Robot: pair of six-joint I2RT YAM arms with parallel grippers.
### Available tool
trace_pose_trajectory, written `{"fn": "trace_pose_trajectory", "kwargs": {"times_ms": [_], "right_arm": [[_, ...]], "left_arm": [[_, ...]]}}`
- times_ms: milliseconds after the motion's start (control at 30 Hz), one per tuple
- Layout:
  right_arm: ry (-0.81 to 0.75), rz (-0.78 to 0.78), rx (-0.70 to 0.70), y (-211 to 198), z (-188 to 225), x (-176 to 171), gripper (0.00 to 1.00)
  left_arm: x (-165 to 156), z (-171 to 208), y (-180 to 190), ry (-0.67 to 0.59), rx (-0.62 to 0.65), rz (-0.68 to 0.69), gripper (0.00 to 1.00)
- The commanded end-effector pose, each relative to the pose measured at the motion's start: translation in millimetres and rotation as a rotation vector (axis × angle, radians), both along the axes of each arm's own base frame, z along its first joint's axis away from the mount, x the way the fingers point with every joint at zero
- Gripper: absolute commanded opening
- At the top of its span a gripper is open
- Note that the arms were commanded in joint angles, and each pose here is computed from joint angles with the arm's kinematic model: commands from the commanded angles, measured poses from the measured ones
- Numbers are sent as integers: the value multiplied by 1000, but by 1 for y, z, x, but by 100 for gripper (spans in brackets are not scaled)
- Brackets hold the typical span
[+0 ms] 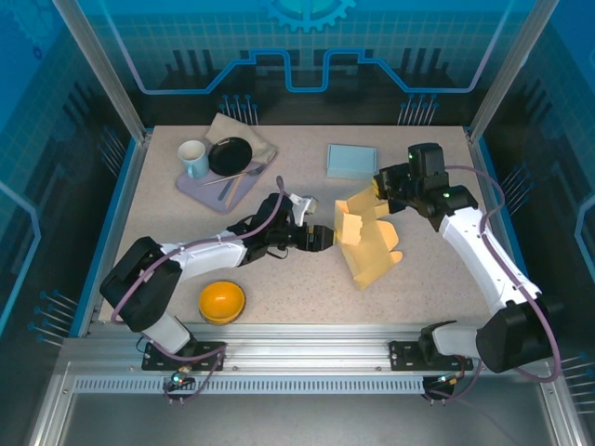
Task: Fold the paper box
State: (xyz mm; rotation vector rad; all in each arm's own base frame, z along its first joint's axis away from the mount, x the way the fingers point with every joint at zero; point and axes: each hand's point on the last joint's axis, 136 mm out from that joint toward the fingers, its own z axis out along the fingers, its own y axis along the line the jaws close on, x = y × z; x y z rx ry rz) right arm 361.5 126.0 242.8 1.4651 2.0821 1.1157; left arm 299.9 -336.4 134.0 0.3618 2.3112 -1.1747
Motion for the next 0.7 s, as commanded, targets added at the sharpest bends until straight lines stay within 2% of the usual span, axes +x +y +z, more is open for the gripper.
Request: {"fn": "trace_pose_trajectory", "kwargs": {"times_ms": [0,233,367,467,667], "right_arm": [[-9,-41,37,-8,3,-2,0],[3,-80,43,-19,-3,-4,0],[-2,-89,26,-20,-4,-7,0],[-33,-104,-22,-26,-4,-12,0],[-281,-70,-70,-26,0,10,0]], "left_arm": [[-5,13,-17,-45,-36,-68,73],[-9,0,-16,-9,-52,-58,73],[-5,7,-27,3,-95,-56,73],[2,4,-23,-8,-52,-20,73],[3,-13,12,-61,124,53,73]]}}
